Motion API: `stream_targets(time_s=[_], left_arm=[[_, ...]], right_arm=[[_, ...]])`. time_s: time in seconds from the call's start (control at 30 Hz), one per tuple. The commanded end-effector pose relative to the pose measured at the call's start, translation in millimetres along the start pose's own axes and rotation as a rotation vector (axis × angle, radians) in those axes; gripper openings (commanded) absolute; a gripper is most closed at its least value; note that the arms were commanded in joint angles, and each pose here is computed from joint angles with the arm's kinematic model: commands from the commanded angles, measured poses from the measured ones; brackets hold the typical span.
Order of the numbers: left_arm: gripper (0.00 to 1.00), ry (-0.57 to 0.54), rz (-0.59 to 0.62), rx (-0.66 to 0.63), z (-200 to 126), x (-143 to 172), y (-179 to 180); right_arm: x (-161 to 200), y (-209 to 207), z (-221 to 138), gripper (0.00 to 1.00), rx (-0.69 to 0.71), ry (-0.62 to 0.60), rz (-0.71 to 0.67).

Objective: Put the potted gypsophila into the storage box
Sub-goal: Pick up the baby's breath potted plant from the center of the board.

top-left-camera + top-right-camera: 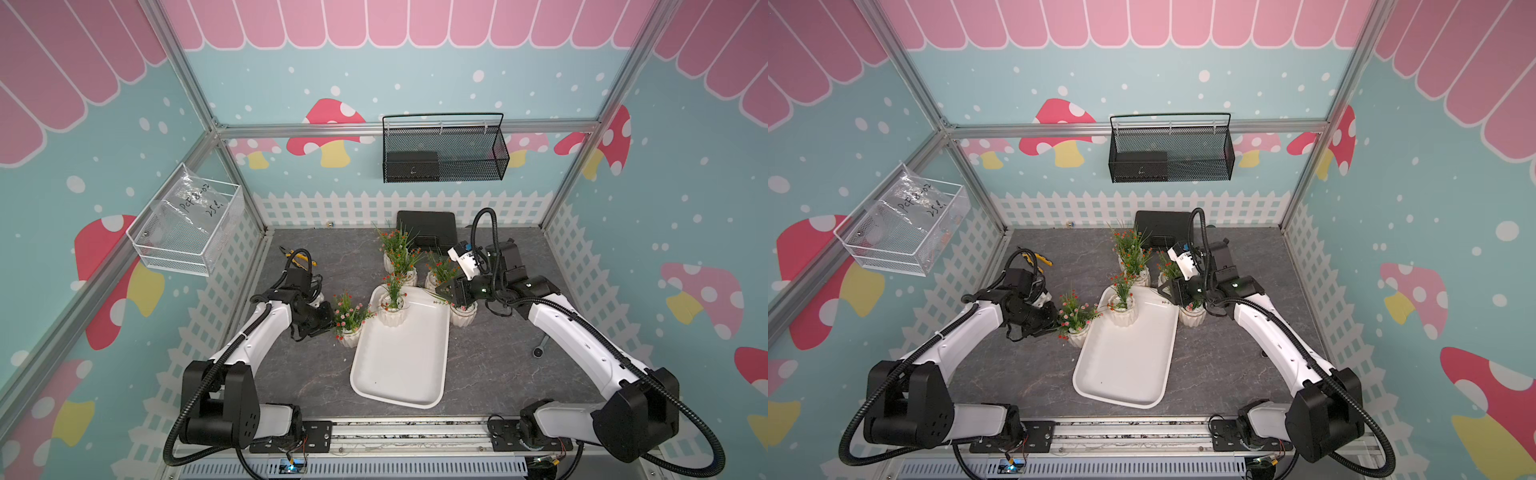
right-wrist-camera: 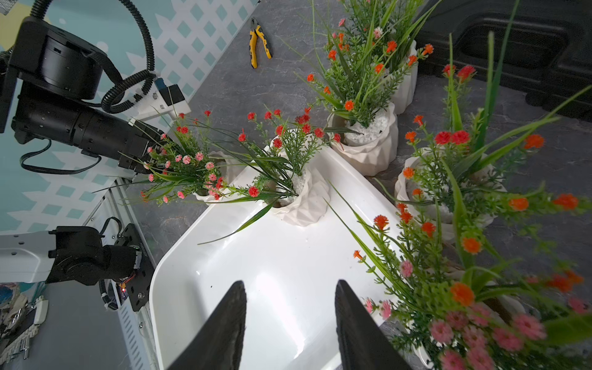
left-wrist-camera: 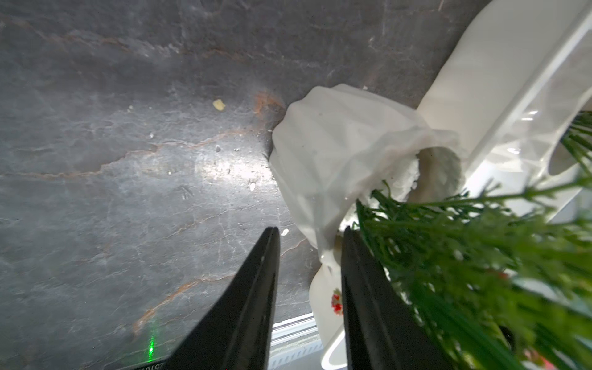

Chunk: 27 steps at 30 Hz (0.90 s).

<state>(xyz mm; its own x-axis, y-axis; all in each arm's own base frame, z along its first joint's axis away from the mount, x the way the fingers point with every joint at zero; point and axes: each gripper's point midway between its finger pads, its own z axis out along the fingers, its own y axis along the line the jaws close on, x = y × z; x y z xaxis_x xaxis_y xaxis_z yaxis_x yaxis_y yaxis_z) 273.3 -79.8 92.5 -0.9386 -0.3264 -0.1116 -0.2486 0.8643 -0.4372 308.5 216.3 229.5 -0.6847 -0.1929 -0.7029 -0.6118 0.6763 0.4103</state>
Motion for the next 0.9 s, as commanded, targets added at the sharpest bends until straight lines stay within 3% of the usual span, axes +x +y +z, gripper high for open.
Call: stream_targets(time_s=[0.0, 0.87], left_arm=[[0.35, -0.027, 0.007, 0.051, -3.6, -7.9, -13.2], [0.25, 0.038, 0.030, -0.066, 19.7, 0.6, 0.8]], right_arm=[[6.9, -2.1, 3.1, 0.48, -0.009, 0.023, -0.002], [26.4, 10.1, 9.1, 0.46, -0.110, 0.047, -0.014]])
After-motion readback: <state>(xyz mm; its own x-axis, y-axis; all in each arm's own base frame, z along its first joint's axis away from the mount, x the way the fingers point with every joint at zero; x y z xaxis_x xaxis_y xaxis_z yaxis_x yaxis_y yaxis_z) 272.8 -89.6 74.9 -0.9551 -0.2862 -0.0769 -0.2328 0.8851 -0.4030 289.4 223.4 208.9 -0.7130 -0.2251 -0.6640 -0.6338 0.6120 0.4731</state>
